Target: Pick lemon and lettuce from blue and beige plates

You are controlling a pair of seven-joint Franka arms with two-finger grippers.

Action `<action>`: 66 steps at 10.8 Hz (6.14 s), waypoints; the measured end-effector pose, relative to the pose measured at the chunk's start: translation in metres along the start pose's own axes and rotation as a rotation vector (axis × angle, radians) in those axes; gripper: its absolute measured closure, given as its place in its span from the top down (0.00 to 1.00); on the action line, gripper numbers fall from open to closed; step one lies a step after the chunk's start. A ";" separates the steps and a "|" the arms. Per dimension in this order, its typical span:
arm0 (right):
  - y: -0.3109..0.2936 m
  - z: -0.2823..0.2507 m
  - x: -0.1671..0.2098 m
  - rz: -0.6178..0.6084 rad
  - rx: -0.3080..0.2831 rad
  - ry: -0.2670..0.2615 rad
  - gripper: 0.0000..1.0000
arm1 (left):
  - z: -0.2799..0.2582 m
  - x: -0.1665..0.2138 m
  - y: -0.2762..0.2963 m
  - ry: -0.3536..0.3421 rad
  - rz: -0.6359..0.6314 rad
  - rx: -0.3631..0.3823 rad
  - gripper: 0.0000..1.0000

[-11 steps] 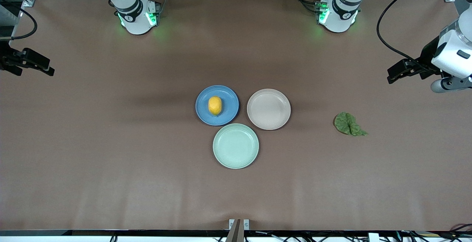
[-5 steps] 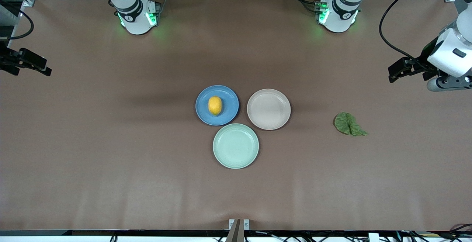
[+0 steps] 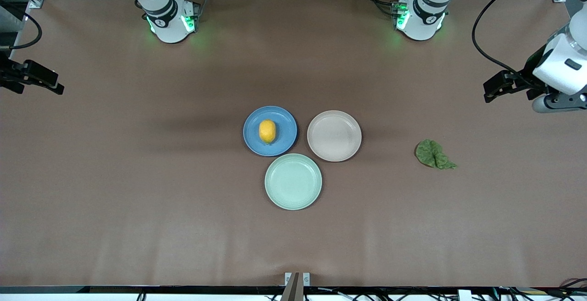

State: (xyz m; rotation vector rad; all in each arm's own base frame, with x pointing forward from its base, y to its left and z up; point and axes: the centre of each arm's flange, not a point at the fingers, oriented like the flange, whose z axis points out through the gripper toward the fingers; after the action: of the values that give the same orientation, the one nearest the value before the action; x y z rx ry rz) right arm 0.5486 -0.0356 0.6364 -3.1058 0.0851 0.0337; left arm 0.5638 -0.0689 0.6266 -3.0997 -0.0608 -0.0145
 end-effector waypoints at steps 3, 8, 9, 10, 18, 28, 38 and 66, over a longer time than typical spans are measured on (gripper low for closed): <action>0.001 0.000 0.000 0.002 -0.001 0.000 1.00 | -0.006 0.000 -0.002 0.013 -0.004 -0.003 1.00; 0.011 0.000 -0.001 0.022 -0.001 -0.005 1.00 | -0.006 0.000 -0.004 0.013 -0.007 -0.003 1.00; 0.011 0.000 -0.001 0.022 -0.001 -0.006 1.00 | -0.006 0.000 -0.004 0.013 -0.007 -0.003 1.00; 0.011 0.000 -0.001 0.022 -0.001 -0.007 1.00 | -0.006 0.000 -0.004 0.013 -0.007 -0.003 1.00; 0.011 0.000 -0.001 0.022 -0.001 -0.008 1.00 | -0.006 0.001 -0.004 0.013 -0.008 -0.003 1.00; 0.009 0.002 -0.001 0.019 -0.002 -0.014 1.00 | -0.006 0.001 -0.004 0.013 -0.008 -0.003 1.00; -0.129 0.119 0.044 -0.110 -0.011 -0.128 1.00 | 0.000 0.004 -0.006 0.001 -0.011 -0.002 1.00; -0.438 0.441 -0.060 0.187 -0.040 0.027 0.60 | 0.026 0.010 -0.010 -0.051 -0.001 0.001 1.00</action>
State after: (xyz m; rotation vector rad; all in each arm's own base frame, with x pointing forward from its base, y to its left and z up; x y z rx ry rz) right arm 0.5039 0.4206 0.2121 -3.1268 0.3800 -0.0013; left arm 0.5736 -0.0570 0.6014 -3.0988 -0.0634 0.0648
